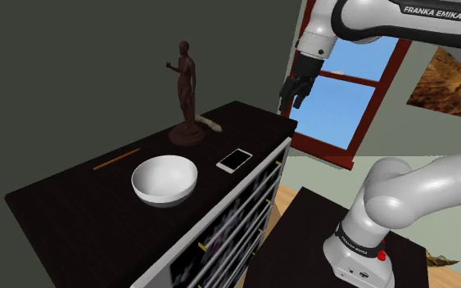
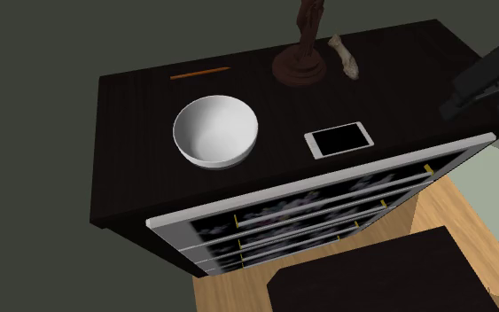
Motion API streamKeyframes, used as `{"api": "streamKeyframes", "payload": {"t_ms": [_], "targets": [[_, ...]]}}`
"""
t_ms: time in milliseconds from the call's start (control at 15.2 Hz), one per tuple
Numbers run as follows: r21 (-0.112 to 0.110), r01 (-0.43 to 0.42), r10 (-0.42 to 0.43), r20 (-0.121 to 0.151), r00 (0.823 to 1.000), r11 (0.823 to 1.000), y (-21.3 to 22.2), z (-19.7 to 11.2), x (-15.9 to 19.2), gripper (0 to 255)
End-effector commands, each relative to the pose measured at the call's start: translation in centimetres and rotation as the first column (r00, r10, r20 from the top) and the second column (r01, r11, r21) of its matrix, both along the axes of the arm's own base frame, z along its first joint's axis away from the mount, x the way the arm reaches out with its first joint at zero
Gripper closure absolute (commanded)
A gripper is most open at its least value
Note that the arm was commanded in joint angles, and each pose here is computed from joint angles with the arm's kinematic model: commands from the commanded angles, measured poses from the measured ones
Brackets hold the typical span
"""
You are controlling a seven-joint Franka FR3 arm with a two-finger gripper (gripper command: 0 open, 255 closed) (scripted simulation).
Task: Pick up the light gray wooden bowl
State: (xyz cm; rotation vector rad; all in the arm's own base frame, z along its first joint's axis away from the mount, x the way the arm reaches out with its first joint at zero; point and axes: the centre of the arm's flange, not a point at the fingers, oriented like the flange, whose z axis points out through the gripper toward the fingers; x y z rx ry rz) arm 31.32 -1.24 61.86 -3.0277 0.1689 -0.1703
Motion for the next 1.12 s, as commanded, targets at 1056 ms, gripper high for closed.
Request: {"api": "streamKeyframes", "payload": {"t_ms": [1056], "targets": [[0.009, 0.013, -0.013, 0.005, 1.000, 1.000, 15.1, -9.2, 11.3, 0]]}}
